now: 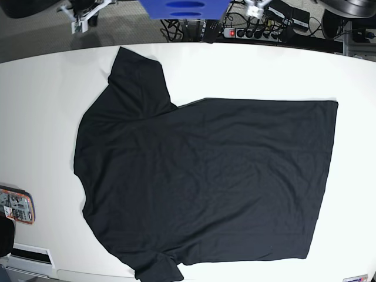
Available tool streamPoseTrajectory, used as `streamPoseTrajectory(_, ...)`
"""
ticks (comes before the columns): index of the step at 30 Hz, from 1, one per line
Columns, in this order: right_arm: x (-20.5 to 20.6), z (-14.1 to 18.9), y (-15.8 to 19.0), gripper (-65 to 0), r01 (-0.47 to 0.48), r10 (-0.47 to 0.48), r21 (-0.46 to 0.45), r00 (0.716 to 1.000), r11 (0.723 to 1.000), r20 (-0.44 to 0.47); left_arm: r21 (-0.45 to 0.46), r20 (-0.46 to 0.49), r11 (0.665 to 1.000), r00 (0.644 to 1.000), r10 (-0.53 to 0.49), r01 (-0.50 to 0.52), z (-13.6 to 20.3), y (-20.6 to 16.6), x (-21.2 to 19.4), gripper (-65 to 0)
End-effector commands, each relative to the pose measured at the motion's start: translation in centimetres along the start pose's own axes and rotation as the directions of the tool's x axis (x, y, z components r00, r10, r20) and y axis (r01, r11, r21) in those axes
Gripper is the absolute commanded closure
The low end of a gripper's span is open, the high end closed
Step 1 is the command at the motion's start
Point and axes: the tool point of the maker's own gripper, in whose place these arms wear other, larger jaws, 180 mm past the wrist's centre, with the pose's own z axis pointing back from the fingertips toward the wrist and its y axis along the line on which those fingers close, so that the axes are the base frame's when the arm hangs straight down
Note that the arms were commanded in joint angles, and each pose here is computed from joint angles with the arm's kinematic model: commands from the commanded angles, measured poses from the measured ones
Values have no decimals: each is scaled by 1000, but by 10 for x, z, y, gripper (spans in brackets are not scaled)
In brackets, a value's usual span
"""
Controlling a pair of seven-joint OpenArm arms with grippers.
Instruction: Fold the T-shirt properly
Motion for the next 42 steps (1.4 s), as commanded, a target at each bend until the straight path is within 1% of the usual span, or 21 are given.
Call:
streamPoseTrajectory(1, 0, 7, -6, 0, -4, 4, -12, 1000, 1000, -6, -1, 31, 1000, 1000, 4, -4, 8, 1, 8, -145)
streamPoseTrajectory(4, 25, 10, -12, 0, -6, 7, -27, 1000, 1000, 30, 23, 73, 999, 997, 31, -33, 20, 11, 21, -145)
streamPoseTrajectory(7, 53, 17, -27, 0, -8, 13, -65, 996, 998, 84, 41, 125, 999, 992, 3, -9, 28, 15, 37, -145)
streamPoseTrajectory(9, 71, 21, -33, 0, -11, 21, -82, 993, 997, 119, 36, 140, 999, 990, -15, 10, 34, 10, 46, -145)
streamPoseTrajectory(12, 93, 28, -40, 0, -16, 32, -105, 989, 994, 148, 44, 119, 999, 993, -11, 6, 40, 13, 55, -145)
streamPoseTrajectory(15, 111, 35, -46, 0, -21, 43, -125, 984, 992, 171, 56, 162, 998, 987, -2, -7, 48, 19, 73, -145)
streamPoseTrajectory(18, 120, 38, -47, 0, -25, 49, -130, 981, 991, 190, 71, 192, 997, 981, 2, -16, 53, 25, 85, -145)
streamPoseTrajectory(22, 132, 43, -48, 0, -29, 59, -137, 975, 990, 215, 49, 232, 999, 973, 4, -16, 61, 17, 99, -145)
streamPoseTrajectory(27, 146, 51, -54, 0, -32, 70, -159, 968, 987, 242, 40, 240, 999, 971, 8, -19, 63, 15, 101, -145)
streamPoseTrajectory(30, 157, 58, -58, 0, -36, 83, -175, 959, 984, 270, 24, 267, 1000, 964, 12, -19, 73, 9, 109, -145)
streamPoseTrajectory(35, 149, 68, -69, 0, -41, 93, -207, 965, 977, 246, 111, 307, 993, 952, 13, -49, 83, 42, 121, -145)
streamPoseTrajectory(39, 166, 79, -78, 0, -50, 120, -240, 951, 970, 285, 205, 340, 975, 941, 8, -82, 95, 78, 129, -145)
streamPoseTrajectory(42, 185, 80, -84, 0, -54, 139, -254, 934, 966, 329, 240, 363, 966, 932, 1, -94, 100, 93, 137, -145)
